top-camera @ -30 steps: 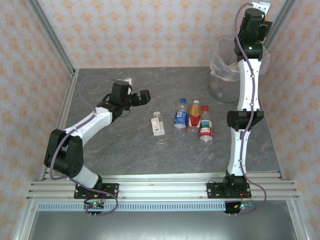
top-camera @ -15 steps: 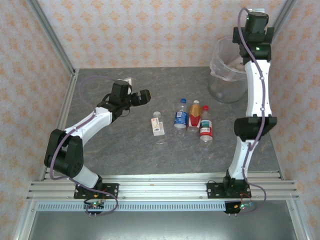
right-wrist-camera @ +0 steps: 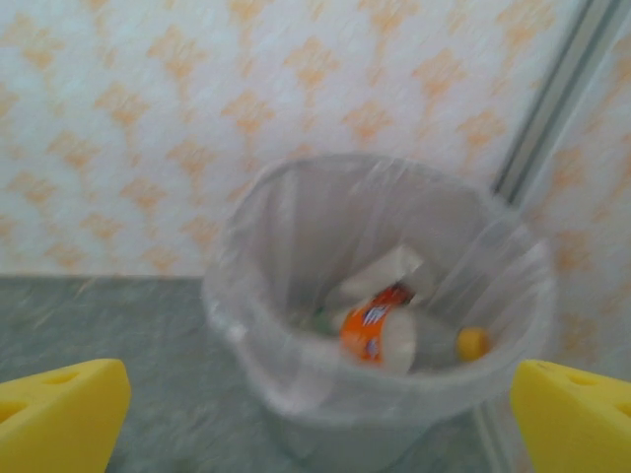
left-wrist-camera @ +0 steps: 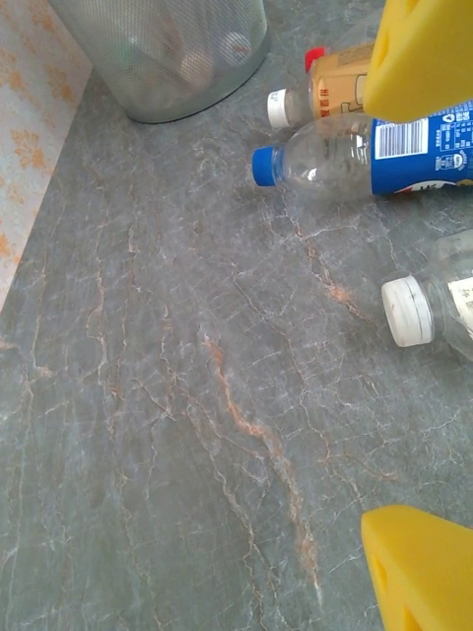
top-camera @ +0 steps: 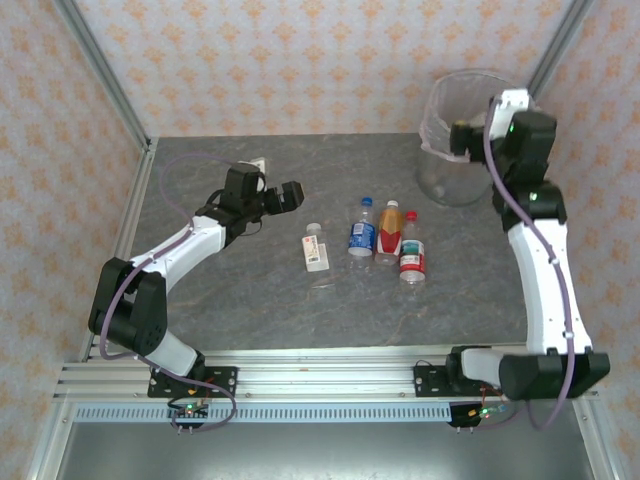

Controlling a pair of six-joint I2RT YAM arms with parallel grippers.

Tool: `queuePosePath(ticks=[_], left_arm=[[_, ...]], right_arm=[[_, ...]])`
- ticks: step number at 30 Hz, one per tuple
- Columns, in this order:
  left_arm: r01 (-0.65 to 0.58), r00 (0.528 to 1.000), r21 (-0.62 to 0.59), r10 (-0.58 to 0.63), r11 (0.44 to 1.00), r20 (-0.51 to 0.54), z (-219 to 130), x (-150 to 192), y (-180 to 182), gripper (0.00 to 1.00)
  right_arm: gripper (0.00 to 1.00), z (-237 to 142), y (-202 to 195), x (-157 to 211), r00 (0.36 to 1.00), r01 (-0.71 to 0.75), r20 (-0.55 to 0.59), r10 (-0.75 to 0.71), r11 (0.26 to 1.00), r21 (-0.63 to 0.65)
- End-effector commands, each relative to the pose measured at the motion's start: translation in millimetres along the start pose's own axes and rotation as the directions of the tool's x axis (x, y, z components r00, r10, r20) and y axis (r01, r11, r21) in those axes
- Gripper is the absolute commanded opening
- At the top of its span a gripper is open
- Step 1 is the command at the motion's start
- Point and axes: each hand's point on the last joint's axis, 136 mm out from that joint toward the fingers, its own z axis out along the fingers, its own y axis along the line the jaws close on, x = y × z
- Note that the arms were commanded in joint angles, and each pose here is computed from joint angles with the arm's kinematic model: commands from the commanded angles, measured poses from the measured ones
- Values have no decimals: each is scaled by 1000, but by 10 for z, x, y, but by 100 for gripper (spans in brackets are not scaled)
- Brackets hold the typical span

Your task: Put the plastic bottles in the bin

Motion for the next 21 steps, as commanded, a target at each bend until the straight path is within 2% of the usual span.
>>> queuePosePath(ticks=[1,4,9,12,15,21], left_arm=[[17,1000,-1,-17,1000,21,-106,-14,-42,100],[27,999,-9,-26,1000,24,-111,-2,-49,100],[36,999,-32,-35,999,37,-116,1,-33,100],[69,997,-50,-67,996,42,-116,8,-10,100],[77,996,-76,-74,994,41,-111,19,29,100],[93,995,-121,-89,988,33,-106,53,114,100]], right_arm=[[99,-179,253,92,984,-105,128,123,984,-143],[99,-305,312,370,968,-201,115,224,962,-184],[99,-314,424,936,940,-342,-56,338,918,-199],[99,-239,404,1372,911,-401,-157,381,907,-131],[99,-140,273,1947,824,-521,-237,515,853,42],[99,-75,400,2567,722,-597,-363,590,795,104]])
